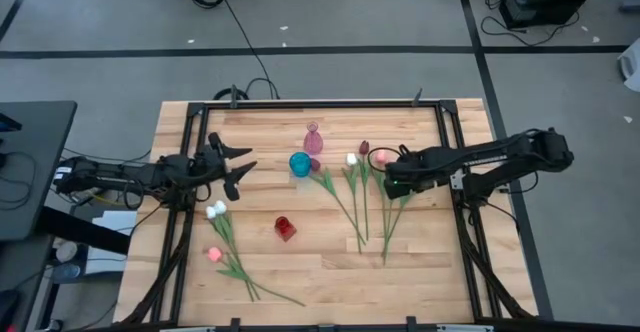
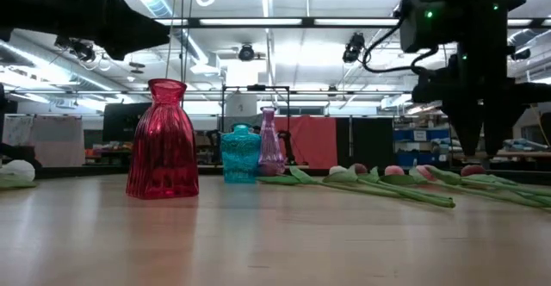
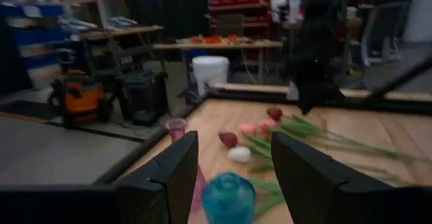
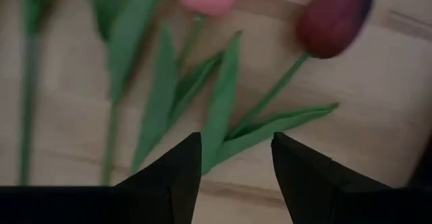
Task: Sort flowers into vase by color
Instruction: Put the red flower into the pink vase
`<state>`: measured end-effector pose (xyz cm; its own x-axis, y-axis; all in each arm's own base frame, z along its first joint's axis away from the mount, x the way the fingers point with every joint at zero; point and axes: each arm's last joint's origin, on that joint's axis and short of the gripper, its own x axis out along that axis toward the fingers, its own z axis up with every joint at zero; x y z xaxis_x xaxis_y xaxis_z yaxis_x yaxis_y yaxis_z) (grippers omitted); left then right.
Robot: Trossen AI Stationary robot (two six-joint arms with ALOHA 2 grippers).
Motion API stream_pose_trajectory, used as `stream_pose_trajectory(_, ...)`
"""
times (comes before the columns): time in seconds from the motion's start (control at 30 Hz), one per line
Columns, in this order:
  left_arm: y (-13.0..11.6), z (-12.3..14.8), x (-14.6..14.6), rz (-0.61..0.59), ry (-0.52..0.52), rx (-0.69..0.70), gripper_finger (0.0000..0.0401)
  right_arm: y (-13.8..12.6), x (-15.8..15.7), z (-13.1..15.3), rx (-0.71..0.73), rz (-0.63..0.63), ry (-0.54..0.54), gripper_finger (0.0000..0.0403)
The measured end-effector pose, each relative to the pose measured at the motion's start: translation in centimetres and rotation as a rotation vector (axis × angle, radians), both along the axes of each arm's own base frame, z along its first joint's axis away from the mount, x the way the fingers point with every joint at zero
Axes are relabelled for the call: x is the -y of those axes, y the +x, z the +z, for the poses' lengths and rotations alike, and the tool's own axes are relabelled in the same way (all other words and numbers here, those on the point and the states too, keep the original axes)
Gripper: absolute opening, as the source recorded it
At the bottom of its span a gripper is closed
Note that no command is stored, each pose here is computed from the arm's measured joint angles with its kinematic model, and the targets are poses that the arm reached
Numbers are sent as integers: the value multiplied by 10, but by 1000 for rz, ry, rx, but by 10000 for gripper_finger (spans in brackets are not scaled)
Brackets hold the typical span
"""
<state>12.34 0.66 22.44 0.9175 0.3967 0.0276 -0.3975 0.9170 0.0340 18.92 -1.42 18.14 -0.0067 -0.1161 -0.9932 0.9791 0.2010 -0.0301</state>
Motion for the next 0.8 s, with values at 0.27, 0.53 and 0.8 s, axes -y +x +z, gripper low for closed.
stream_pose_trajectory(0.27,0,0,-2,66,2,-1,192,1,16,-11,-87,-71,-69,190)
stream_pose_trajectory(0.53,1,-4,-2,68,3,-45,192,-9,18,-42,-66,-70,-11,176)
stream_pose_trajectory(0.8,2,-5,-2,67,3,-54,192,-16,20,-49,-26,-84,-19,114)
